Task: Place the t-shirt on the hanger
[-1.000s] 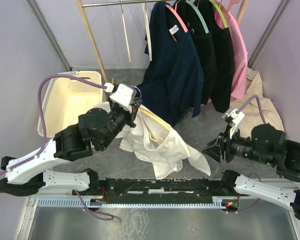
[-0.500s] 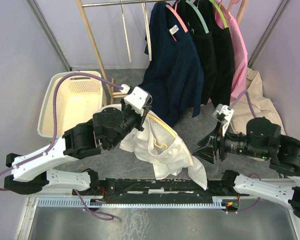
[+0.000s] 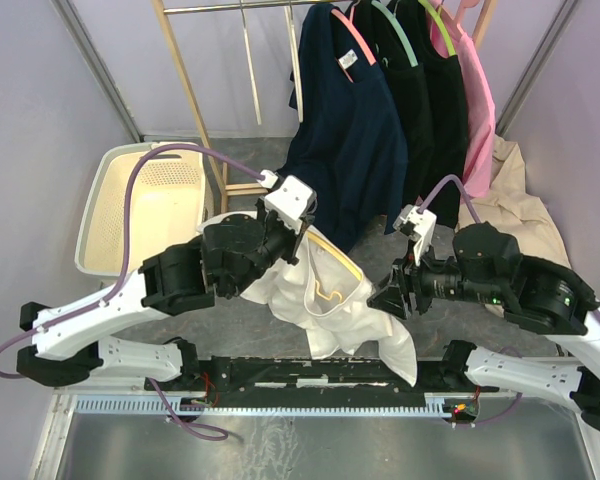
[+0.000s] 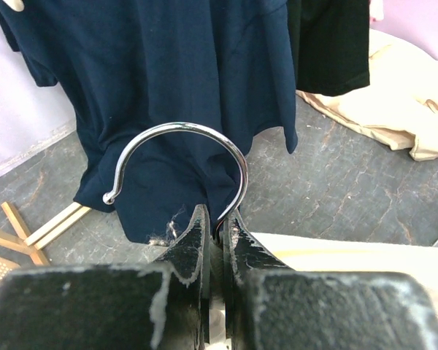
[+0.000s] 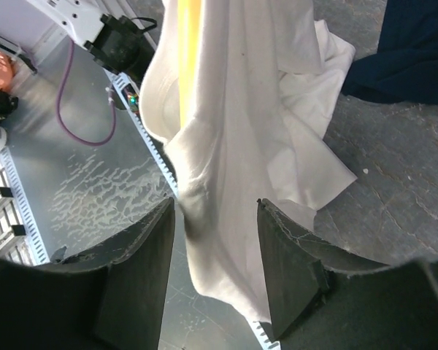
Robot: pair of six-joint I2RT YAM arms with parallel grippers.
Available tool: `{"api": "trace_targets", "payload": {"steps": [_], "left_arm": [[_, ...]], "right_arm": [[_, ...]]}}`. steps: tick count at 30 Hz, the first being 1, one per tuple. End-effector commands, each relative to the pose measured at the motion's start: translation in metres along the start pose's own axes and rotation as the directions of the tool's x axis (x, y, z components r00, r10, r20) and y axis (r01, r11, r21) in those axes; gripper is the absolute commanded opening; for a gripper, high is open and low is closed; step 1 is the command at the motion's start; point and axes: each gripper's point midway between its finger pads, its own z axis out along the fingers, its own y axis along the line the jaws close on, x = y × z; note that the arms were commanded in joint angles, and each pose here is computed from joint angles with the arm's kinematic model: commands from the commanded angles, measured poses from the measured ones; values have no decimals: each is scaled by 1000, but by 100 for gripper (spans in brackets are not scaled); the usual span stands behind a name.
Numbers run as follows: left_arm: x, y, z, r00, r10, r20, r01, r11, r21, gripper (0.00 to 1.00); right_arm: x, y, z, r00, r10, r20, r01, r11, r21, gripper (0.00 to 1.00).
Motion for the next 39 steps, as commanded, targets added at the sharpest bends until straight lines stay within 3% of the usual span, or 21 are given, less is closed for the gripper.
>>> {"api": "trace_targets", "payload": {"steps": [1,8,12,18,19,21,25,29,33,39], "left_arm": [[-39,-7,-1,985,-129,111,124,991,45,3],[-41,-19,7,984,-142,111,134,988,78,3],[-40,-26,12,983,-149,106,140,986,91,3],[-37,-35,18,984,-151,92,140,984,112,3],[-36,-36,19,985,-150,89,139,984,112,3],[-34,-36,21,987,-141,81,132,985,107,5],[-31,-34,22,989,-129,71,123,988,92,29],[-33,-30,20,988,-131,81,125,989,80,41],[-35,-27,17,986,-135,93,128,989,78,47],[-25,-16,7,986,-143,88,138,989,55,47]], "right_arm": [[7,-13,9,999,-24,-28,25,998,54,56],[15,-20,15,998,-21,-59,26,997,78,55],[19,-24,18,997,-17,-71,23,995,93,49],[26,-32,18,996,-6,-89,18,991,130,6],[27,-32,18,996,-5,-90,17,991,133,2],[28,-33,16,996,1,-89,11,990,138,1],[30,-33,11,996,12,-86,0,989,145,1],[35,-38,6,996,30,-86,-15,985,171,1],[42,-48,6,995,46,-91,-25,975,222,1],[40,-62,-8,998,48,-32,-37,954,298,1]]}}
